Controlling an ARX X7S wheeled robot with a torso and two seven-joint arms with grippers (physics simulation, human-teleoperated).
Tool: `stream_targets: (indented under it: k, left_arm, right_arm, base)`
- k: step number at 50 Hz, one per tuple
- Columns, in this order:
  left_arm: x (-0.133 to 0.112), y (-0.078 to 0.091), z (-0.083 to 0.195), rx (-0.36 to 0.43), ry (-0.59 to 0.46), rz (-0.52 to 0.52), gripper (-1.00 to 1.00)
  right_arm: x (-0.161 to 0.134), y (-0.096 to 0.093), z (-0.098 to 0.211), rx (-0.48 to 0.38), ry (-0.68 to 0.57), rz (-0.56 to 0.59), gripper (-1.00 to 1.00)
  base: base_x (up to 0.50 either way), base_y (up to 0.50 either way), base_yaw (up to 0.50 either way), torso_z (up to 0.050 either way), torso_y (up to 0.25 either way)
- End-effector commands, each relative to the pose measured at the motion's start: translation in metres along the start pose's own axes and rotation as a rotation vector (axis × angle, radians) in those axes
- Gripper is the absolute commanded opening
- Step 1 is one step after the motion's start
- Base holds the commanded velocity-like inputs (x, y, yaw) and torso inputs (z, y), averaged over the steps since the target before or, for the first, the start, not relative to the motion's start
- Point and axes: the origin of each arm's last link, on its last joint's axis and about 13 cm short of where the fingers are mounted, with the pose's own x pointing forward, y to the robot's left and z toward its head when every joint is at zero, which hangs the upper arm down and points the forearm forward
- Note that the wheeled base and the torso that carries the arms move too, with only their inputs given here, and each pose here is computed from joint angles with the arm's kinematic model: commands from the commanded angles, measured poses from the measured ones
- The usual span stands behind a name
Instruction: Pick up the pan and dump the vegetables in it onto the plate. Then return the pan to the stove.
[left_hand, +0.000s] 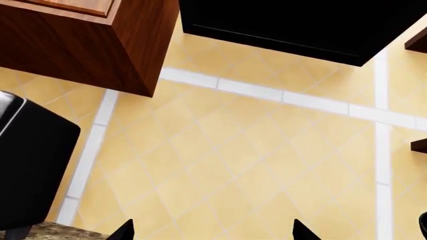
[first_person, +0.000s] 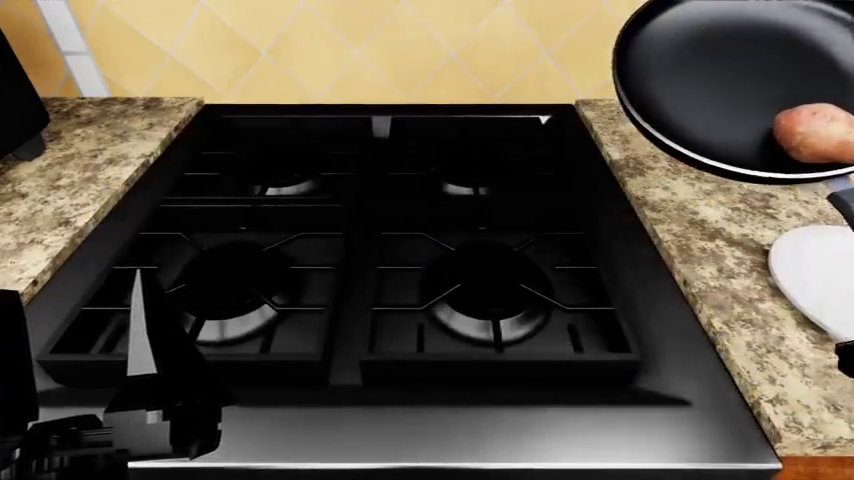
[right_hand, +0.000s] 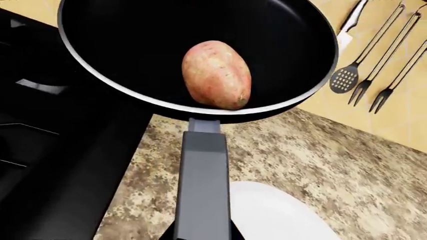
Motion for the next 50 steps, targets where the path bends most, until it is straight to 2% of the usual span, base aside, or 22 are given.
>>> stream_targets:
  k: [1, 32, 50]
  left_arm:
    - [0.0, 0.0, 0.0, 0.001, -0.002, 0.0, 1.0]
    - [0.0, -0.001, -0.001, 0.003, 0.0, -0.003, 1.0]
    - [0.0, -0.001, -0.001, 0.006, 0.0, -0.003, 1.0]
  right_arm:
    - [-0.017, -0.021, 0.001, -0.021, -0.006, -0.185, -1.0]
    - [-0.029, -0.041, -0.009, -0.06, 0.115, -0.419, -1.0]
    - [-0.042, -0.043, -0.016, -0.114, 0.194, -0.45, -1.0]
  base:
    - [0.0, 0.0, 0.0, 0.0, 0.0]
    - [0.0, 0.0, 0.0, 0.0, 0.001]
    - [0.0, 0.0, 0.0, 0.001, 0.001]
